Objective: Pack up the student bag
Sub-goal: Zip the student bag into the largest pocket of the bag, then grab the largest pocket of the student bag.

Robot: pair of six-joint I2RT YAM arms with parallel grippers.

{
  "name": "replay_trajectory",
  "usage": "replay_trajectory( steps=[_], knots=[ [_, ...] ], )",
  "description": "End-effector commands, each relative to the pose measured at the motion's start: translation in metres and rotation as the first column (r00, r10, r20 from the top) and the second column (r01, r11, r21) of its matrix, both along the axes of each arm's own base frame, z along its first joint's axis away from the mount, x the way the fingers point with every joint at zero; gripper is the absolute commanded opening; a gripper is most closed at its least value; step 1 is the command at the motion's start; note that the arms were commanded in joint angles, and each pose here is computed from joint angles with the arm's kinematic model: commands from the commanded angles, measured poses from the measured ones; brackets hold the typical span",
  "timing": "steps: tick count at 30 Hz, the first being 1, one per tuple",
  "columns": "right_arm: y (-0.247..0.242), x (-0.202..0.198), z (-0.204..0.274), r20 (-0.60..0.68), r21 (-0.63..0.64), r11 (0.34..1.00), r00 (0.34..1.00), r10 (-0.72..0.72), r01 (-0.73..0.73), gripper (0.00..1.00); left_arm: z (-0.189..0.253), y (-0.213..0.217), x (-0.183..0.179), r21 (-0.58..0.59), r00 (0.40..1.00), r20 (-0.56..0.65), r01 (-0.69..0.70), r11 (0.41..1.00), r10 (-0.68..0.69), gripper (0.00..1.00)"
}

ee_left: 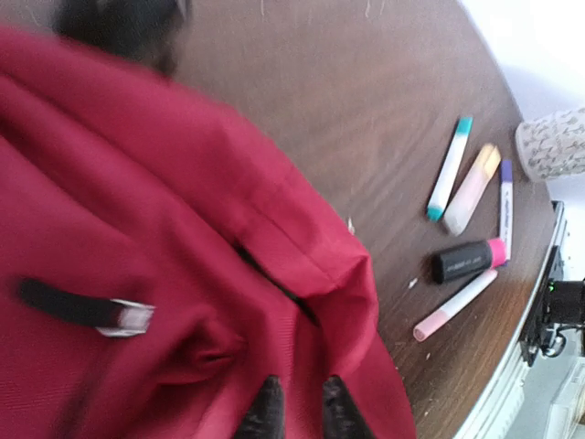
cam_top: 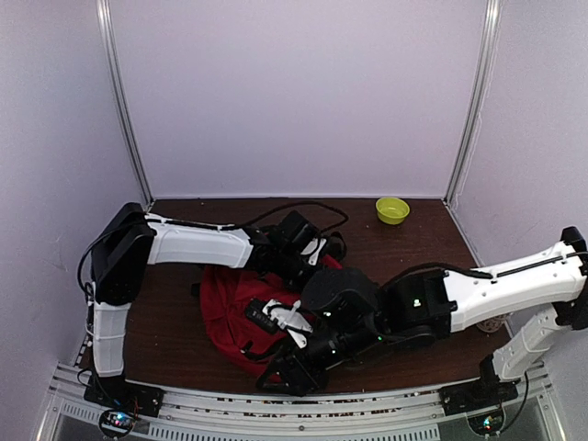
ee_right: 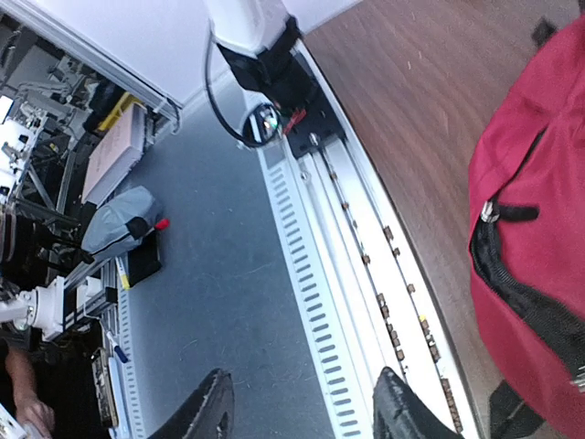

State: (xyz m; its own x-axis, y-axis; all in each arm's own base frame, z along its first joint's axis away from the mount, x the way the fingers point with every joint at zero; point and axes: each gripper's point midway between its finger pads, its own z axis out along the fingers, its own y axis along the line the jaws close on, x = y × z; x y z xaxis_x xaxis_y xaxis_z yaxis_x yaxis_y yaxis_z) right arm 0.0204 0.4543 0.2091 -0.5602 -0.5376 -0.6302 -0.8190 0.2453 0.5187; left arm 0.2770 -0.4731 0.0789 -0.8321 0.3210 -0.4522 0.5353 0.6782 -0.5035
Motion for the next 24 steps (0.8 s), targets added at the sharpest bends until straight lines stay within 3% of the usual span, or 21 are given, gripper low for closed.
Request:
replay_trajectory(
  steps=[1,6,9,13,17,21,24],
  knots=[
    [-0.023,0.009,0.033,0.07,0.037,0.999,0.998,-0.012,0.01,0.54,0.074,0.011,0.028,-0.073,0.978,0.2,-0.043,0.996,0.057,0.23],
    [-0.065,0.025,0.048,0.135,0.063,0.994,0.986,-0.098,0.09,0.55,0.105,0.043,0.021,-0.04,0.959,0.272,-0.073,0.997,0.081,0.55],
    [-0.097,0.05,0.052,0.172,0.083,0.976,0.962,-0.212,0.2,0.55,0.117,0.061,0.009,-0.027,0.951,0.302,-0.059,0.998,0.064,0.6],
    [-0.136,0.092,0.043,0.214,0.082,0.914,0.889,-0.405,0.397,0.57,0.12,0.081,-0.02,-0.001,0.929,0.37,0.027,1.0,-0.025,0.57],
    [-0.173,0.135,0.029,0.173,0.086,0.798,0.78,-0.601,0.596,0.57,0.119,0.091,-0.067,0.062,0.881,0.436,0.176,0.983,-0.185,0.48],
    [-0.2,0.161,0.003,0.104,0.011,0.66,0.656,-0.748,0.751,0.56,0.115,0.105,-0.112,0.093,0.875,0.408,0.246,0.965,-0.262,0.3],
    [-0.193,0.161,-0.014,-0.001,-0.023,0.619,0.619,-0.785,0.785,0.57,0.115,0.115,-0.139,0.045,0.897,0.345,0.277,0.96,-0.275,0.29]
  ],
)
